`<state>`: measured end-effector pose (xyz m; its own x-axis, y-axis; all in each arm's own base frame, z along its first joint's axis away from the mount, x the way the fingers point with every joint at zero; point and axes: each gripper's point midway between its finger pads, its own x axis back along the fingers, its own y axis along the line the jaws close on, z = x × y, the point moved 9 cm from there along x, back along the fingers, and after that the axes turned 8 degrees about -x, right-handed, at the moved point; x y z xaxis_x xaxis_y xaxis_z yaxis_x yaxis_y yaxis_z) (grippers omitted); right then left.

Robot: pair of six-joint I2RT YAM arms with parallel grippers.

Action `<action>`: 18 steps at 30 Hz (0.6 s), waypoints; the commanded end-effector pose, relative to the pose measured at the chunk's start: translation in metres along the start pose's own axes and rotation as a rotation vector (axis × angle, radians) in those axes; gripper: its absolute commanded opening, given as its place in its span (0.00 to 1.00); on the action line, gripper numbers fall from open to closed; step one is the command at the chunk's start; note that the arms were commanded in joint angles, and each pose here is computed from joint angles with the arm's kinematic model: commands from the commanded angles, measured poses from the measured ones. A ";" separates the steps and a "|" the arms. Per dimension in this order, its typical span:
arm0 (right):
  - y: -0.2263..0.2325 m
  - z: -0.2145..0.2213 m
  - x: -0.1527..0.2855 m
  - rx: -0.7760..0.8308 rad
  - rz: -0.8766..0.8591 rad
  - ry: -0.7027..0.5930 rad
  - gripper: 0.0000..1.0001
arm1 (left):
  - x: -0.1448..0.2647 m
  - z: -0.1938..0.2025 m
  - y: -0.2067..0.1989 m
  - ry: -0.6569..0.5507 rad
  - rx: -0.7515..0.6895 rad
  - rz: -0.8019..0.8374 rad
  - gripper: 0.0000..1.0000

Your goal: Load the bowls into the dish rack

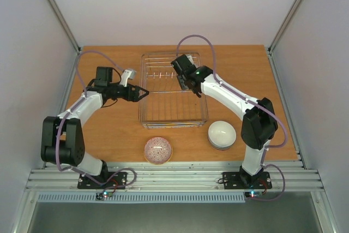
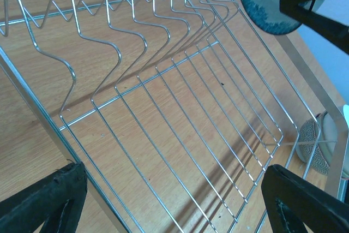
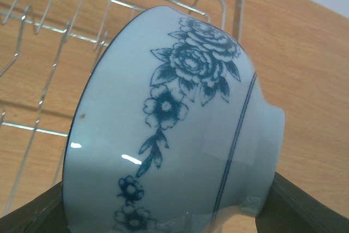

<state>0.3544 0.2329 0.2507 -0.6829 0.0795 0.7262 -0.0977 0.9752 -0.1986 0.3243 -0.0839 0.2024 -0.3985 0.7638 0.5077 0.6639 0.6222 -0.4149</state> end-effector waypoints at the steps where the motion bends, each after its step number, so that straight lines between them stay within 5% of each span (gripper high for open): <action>1: -0.009 -0.017 0.001 -0.007 0.094 -0.075 0.01 | -0.001 -0.006 0.003 -0.025 -0.014 0.008 0.88; 18: -0.008 -0.009 -0.055 -0.024 0.096 0.018 0.01 | -0.006 -0.003 0.008 -0.010 0.007 0.016 0.88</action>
<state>0.3824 0.2285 0.2105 -0.6493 0.1909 0.7362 -0.0555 0.9535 -0.2962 0.3269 -0.0842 0.1925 -0.3808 0.7643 0.5203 0.6497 0.6216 -0.4375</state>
